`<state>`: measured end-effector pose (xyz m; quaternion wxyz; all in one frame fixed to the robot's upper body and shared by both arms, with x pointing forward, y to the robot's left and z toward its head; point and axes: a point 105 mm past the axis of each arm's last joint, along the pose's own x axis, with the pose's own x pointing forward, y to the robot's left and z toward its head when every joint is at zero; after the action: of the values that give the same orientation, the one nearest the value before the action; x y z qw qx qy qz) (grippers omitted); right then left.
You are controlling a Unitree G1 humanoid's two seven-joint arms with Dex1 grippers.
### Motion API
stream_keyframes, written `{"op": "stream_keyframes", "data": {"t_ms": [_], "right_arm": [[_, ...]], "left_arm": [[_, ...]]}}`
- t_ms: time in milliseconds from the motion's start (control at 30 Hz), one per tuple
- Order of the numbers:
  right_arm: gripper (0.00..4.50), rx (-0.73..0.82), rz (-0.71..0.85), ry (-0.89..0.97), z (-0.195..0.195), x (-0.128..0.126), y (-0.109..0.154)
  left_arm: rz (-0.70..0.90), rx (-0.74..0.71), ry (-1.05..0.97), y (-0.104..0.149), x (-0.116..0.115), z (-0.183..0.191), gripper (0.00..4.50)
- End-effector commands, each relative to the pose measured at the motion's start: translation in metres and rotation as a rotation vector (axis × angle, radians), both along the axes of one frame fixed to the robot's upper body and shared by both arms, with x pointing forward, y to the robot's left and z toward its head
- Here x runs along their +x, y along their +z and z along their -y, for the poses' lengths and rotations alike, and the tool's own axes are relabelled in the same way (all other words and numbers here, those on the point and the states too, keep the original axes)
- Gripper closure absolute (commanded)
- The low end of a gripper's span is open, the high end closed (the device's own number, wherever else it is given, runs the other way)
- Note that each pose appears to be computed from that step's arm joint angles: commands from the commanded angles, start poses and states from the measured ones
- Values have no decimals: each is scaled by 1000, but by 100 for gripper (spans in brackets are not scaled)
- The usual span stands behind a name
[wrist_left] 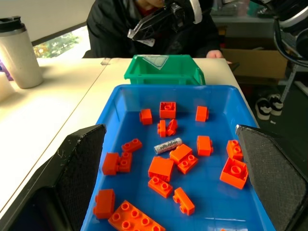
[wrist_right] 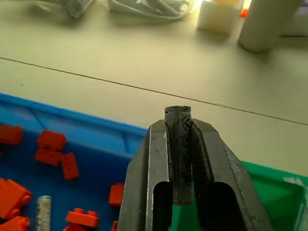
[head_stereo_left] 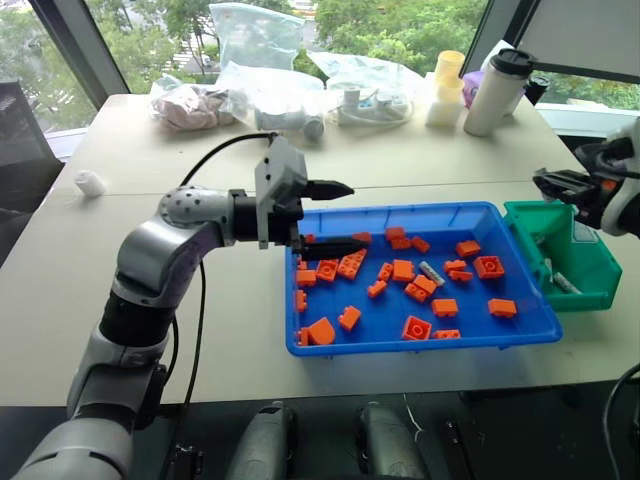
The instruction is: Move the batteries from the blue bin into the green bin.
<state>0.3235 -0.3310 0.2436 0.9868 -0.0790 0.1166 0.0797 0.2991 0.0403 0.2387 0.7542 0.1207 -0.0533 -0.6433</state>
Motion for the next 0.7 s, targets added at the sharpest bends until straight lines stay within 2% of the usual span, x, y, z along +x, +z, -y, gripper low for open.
{"op": "stream_keyframes", "data": {"t_ms": [33, 333, 367, 433, 567, 600, 700], "right_arm": [[448, -39, 53, -48, 14, -6, 7], [448, -77, -40, -145, 38, -8, -26], [346, -75, -40, -145, 38, -8, -27], [254, -36, -31, -145, 38, -7, -27], [43, -15, -10, -120, 33, -6, -21], [5, -11, -7, -116, 32, -6, -21], [5, -32, 8, -97, 30, -6, -17]], "left_arm": [[56, 6, -20, 6, -1, 5, 0], [60, 30, 2, 0, 1, 3, 0], [63, 36, 8, -1, 2, 2, 0], [70, 68, 38, -6, 6, -2, 0], [70, 97, 87, -11, 12, -14, 0], [69, 95, 93, -11, 12, -16, 0], [73, 105, 101, -11, 12, -21, 0]]}}
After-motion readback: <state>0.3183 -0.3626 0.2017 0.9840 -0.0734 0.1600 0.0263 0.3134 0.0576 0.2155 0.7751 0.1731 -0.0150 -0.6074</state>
